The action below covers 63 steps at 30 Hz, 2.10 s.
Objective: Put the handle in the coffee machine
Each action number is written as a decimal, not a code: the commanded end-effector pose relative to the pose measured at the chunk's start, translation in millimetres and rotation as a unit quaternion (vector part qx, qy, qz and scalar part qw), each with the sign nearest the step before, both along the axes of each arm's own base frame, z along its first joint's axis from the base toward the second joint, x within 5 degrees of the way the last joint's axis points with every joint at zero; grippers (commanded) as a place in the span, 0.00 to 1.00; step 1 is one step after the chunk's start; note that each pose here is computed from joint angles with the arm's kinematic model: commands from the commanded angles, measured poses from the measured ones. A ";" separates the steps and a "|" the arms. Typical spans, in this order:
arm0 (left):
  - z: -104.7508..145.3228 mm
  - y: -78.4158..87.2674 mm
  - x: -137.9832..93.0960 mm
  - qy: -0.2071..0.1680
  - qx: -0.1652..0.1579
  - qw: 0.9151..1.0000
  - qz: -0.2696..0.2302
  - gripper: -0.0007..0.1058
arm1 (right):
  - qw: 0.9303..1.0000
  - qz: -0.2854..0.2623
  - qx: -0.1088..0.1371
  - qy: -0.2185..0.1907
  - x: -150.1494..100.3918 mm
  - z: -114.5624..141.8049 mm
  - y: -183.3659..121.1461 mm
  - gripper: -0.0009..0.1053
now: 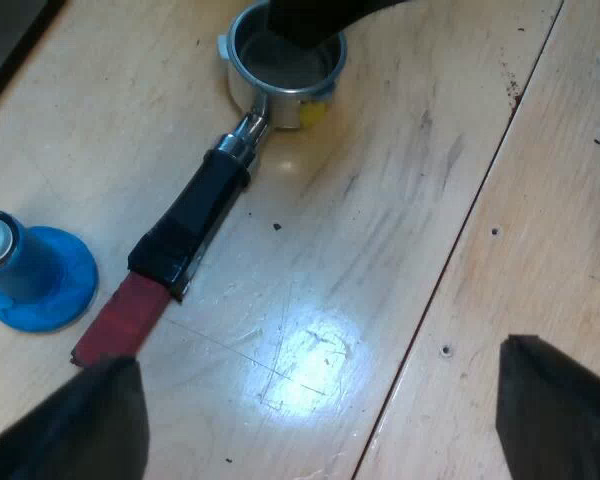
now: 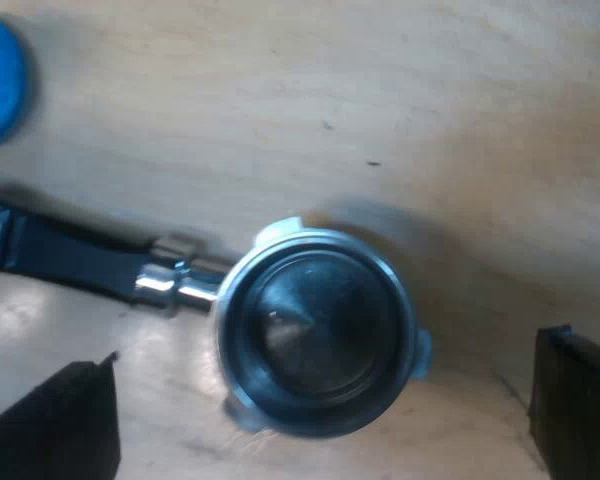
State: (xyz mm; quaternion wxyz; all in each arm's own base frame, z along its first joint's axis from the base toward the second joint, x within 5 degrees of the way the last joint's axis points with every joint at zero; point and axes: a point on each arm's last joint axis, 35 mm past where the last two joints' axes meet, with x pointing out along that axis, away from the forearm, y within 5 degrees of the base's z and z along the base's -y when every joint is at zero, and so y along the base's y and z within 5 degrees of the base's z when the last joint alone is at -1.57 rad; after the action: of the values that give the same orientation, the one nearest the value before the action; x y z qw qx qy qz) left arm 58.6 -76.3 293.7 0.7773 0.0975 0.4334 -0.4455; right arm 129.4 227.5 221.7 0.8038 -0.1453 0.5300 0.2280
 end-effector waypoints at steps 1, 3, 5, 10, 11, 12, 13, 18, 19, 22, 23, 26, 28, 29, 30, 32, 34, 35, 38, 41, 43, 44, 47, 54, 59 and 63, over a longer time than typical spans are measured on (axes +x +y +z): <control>3.3 -0.1 0.4 -0.009 -0.002 1.000 0.003 0.69 | 1.000 -0.016 -0.003 0.025 7.6 -7.4 -0.1 0.79; 3.3 -0.1 0.4 -0.009 -0.002 1.000 0.003 0.69 | 0.998 -0.026 -0.003 0.053 14.2 -17.0 0.4 0.79; 3.3 -0.1 0.4 -0.009 -0.002 1.000 0.003 0.69 | 0.997 -0.029 -0.004 0.068 18.4 -24.0 1.3 0.79; 3.3 -0.1 0.4 -0.009 -0.002 1.000 0.003 0.69 | 0.996 -0.028 0.021 0.079 28.5 -38.6 11.7 0.79; 3.3 -0.1 0.4 -0.009 -0.002 1.000 0.003 0.69 | 0.996 -0.026 0.029 0.082 30.0 -41.7 14.9 0.79; 3.3 -0.1 0.4 -0.009 -0.002 1.000 0.003 0.69 | 0.996 -0.025 0.029 0.083 30.5 -43.5 15.8 0.79; 3.3 -0.1 0.4 -0.009 -0.002 1.000 0.003 0.69 | 0.996 -0.026 0.026 0.085 31.0 -46.8 16.5 0.79; 3.3 -0.1 0.4 -0.009 -0.002 1.000 0.003 0.69 | 0.994 -0.045 0.009 0.100 31.6 -58.5 17.1 0.79; 3.3 -0.1 0.4 -0.009 -0.002 1.000 0.003 0.69 | 0.994 -0.047 0.006 0.101 31.8 -60.7 17.4 0.79; 3.3 -0.1 0.4 -0.009 -0.002 1.000 0.003 0.69 | 0.993 -0.047 0.002 0.104 31.9 -63.2 17.7 0.79; 3.3 -0.1 0.4 -0.009 -0.002 1.000 0.003 0.69 | 0.993 -0.047 0.002 0.105 31.9 -63.6 17.7 0.79; 3.3 -0.1 0.4 -0.009 -0.002 1.000 0.003 0.69 | 0.993 -0.047 0.000 0.106 31.9 -64.6 17.6 0.78; 3.3 -0.1 0.4 -0.009 -0.002 1.000 0.003 0.69 | 0.993 -0.046 0.000 0.108 31.5 -65.2 17.4 0.61; 3.3 -0.1 0.4 -0.009 -0.002 1.000 0.003 0.69 | 0.993 -0.046 0.000 0.108 31.5 -65.2 17.4 0.58; 3.3 -0.1 0.4 -0.009 -0.002 1.000 0.003 0.69 | 0.993 -0.046 0.000 0.108 31.5 -65.2 17.4 0.53; 3.3 -0.1 0.4 -0.009 -0.002 1.000 0.003 0.69 | 0.993 -0.045 0.002 0.112 31.2 -65.2 17.6 0.40; 0.9 -0.1 0.4 -0.006 0.001 1.000 0.003 0.69 | 0.991 -0.035 0.012 0.131 29.9 -65.2 18.4 0.20; 0.3 -0.1 0.4 -0.006 0.002 1.000 0.003 0.69 | 0.990 -0.033 0.014 0.134 29.6 -65.2 18.6 0.16; -4.1 -0.1 0.5 -0.001 0.007 1.000 0.003 0.69 | 0.989 -0.021 0.019 0.143 28.2 -61.7 18.2 0.01; -4.7 -0.1 0.5 -0.003 0.008 1.000 0.000 0.69 | 0.991 0.000 0.017 0.136 26.0 -53.0 14.8 0.01; -4.7 -0.1 0.5 -0.006 0.009 1.000 -0.004 0.69 | 0.991 0.003 0.015 0.131 24.9 -48.4 12.6 0.01; -4.7 -0.1 0.5 -0.007 0.010 1.000 -0.006 0.69 | 0.992 0.009 0.015 0.127 23.1 -41.8 9.7 0.01; -4.7 -0.2 0.4 -0.014 0.012 1.000 -0.015 0.69 | 0.992 0.011 0.015 0.127 22.9 -41.0 9.3 0.01; -2.4 -2.9 2.6 -0.055 0.010 0.997 -0.056 0.69 | 0.992 0.073 0.013 0.100 12.0 -8.4 -7.6 0.01; -0.6 -5.5 2.2 -0.059 -0.012 0.994 -0.089 0.69 | 0.992 0.089 0.029 0.082 9.5 4.1 -11.4 0.01; 0.1 -6.1 2.5 -0.068 -0.015 0.993 -0.099 0.69 | 0.991 0.111 0.033 0.068 9.6 15.0 -11.2 0.01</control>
State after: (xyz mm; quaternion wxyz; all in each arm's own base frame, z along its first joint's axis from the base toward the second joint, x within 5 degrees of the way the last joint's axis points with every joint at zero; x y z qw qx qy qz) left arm 60.1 -81.0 292.7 0.7575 0.1563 0.3707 -0.5142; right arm 137.6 214.6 227.2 0.7332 -0.1615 0.5733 0.3280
